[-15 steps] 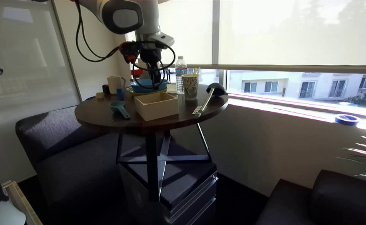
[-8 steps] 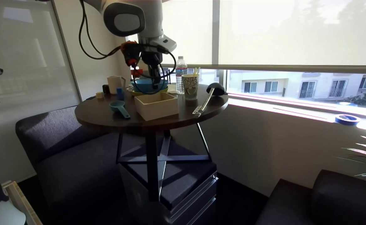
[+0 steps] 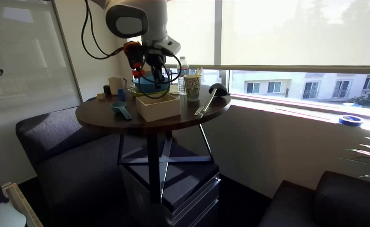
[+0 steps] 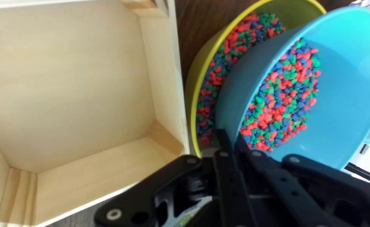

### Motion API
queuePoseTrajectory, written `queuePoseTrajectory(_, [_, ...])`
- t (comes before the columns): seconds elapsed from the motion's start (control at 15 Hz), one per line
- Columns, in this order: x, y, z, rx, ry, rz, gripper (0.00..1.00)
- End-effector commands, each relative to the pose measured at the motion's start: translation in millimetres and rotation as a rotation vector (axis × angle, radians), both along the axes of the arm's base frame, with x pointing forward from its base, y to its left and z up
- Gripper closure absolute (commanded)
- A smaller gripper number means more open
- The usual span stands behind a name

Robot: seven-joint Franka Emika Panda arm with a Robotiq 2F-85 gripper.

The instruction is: Pour the cereal out of the blue bowl and into the wooden box

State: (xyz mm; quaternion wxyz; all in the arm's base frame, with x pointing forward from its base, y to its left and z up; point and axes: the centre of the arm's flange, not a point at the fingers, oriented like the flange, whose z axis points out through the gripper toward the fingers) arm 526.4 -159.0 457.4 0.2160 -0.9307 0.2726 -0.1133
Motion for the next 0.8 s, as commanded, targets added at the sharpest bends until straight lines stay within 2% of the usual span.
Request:
queuePoseTrajectory(0.0, [-5.5,-2.1,20.2,0.016,-0.042,0.016,0.99])
queuePoseTrajectory(0.4, [-28.1,-4.6,65.5,-0.014,-0.122,0.019,0.99])
queuePoseTrajectory(0.73, [-50.8,-18.9,96.8,-0.093,-0.117,-0.03,0.99])
